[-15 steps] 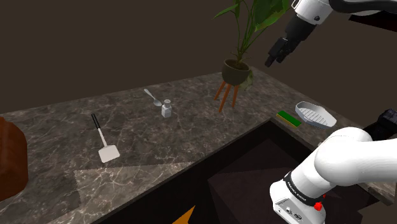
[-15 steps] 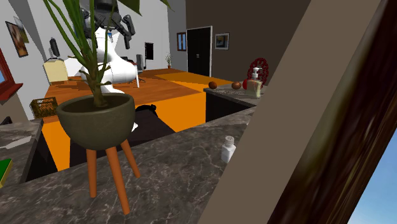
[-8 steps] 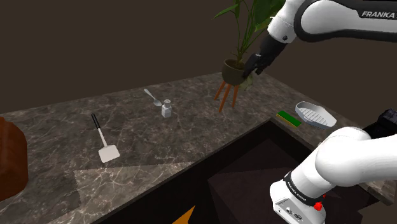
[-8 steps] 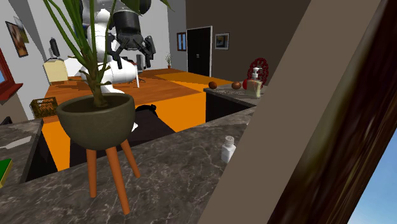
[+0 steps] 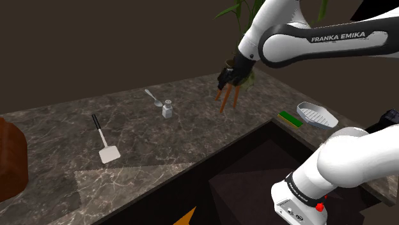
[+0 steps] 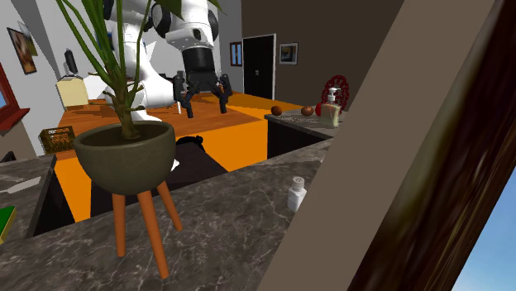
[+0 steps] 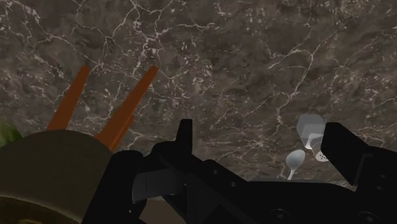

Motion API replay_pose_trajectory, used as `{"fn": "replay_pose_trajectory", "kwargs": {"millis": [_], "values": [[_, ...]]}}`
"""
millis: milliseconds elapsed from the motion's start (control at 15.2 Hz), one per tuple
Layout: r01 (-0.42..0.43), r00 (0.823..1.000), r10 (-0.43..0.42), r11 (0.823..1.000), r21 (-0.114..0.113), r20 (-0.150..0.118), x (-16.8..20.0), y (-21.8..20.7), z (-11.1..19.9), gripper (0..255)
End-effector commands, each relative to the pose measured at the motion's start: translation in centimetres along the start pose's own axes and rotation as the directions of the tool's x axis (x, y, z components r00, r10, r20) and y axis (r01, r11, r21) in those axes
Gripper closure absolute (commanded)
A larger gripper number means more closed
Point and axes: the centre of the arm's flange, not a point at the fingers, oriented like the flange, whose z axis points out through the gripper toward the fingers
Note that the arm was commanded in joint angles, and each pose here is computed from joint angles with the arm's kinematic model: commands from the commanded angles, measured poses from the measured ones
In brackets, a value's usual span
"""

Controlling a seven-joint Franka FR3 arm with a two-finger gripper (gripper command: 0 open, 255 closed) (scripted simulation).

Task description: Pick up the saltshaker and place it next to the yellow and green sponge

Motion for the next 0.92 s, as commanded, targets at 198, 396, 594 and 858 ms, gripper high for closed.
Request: {"fn": "replay_pose_trajectory", "kwargs": {"millis": [198,396,594,858], "values": [[-0.027,0.999,0.027,1.000,0.003,-0.022,1.6,-4.1,4.9,0],[-0.042,0.999,0.042,0.999,0.004,-0.033,2.8,-6.4,7.8,0],[-0.057,0.997,0.057,0.998,0.005,-0.045,4.0,-8.6,10.7,0],[-0.077,0.995,0.078,0.997,0.007,-0.060,5.8,-11.6,14.6,0]]}}
